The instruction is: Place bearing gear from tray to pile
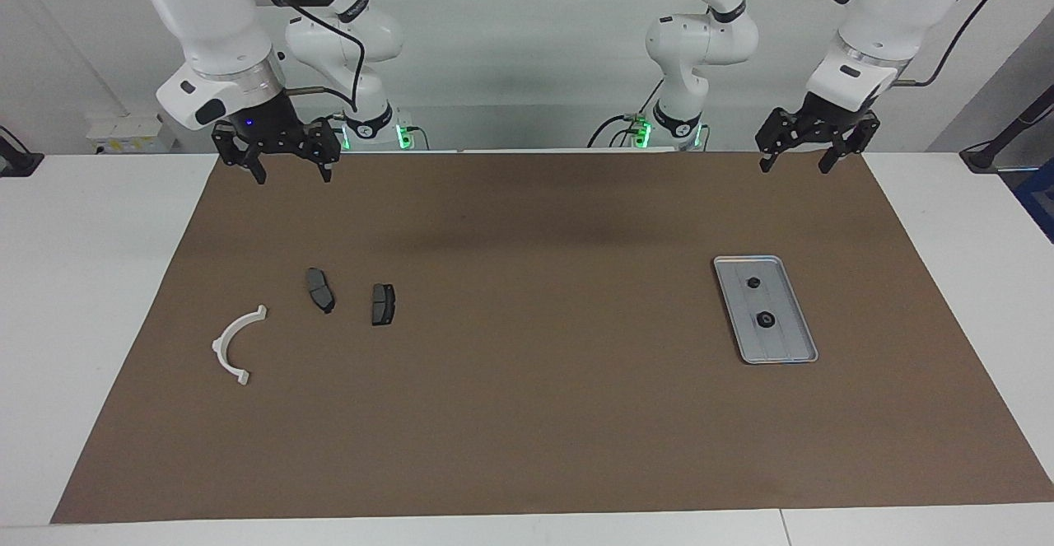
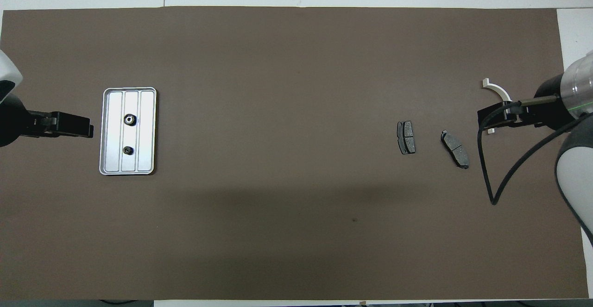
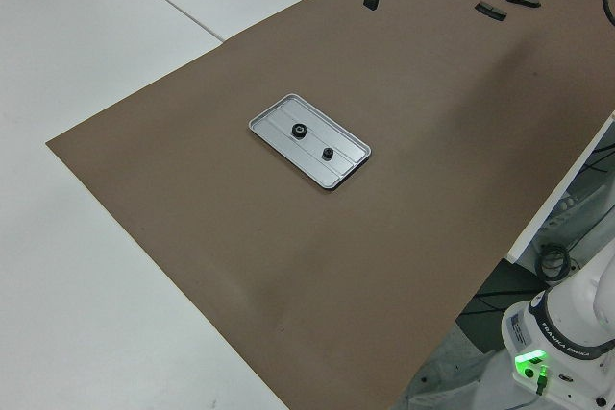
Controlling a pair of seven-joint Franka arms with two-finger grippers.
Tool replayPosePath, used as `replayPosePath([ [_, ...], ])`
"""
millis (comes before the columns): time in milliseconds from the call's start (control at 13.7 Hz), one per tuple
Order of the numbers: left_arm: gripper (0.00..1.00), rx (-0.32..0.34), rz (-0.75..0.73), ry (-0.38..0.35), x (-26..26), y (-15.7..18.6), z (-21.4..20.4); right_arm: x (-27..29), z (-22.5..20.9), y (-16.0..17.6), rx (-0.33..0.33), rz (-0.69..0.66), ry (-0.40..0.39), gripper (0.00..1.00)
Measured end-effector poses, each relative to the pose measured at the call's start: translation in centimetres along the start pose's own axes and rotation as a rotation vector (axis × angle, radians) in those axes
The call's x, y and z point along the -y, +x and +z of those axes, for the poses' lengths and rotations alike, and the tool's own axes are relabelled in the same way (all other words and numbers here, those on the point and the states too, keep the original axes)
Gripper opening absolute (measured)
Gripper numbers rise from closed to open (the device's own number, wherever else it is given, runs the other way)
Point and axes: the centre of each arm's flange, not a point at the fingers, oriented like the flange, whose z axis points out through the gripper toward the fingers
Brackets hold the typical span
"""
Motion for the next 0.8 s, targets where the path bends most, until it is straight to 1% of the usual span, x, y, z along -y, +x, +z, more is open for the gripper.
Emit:
replayPosePath([
  [220,1.0,0.007,-0.002,0.0,0.1,-0.1,0.3,0.0,0.0,0.0,0.001,0.0,0.0,1.0],
  [293,1.0,0.02,-0.009,0.0,0.3,-0.4,0.8,0.0,0.0,0.0,0.001,0.0,0.0,1.0],
  [366,1.0,0.035,-0.019,0.007,0.6,-1.0,1.7,0.0,0.0,0.0,0.001,0.0,0.0,1.0],
  [439,1.0,0.029,-0.03,0.017,0.7,-1.7,2.8,0.0,0.0,0.0,0.0,-0.001,0.0,1.0],
  [585,1.0,-0.004,-0.036,0.026,1.1,-2.5,4.8,0.0,0.0,0.0,0.0,0.0,0.0,1.0],
  [805,1.0,-0.01,-0.028,0.03,2.2,-2.1,9.7,0.0,0.0,0.0,0.0,0.001,0.0,1.0],
])
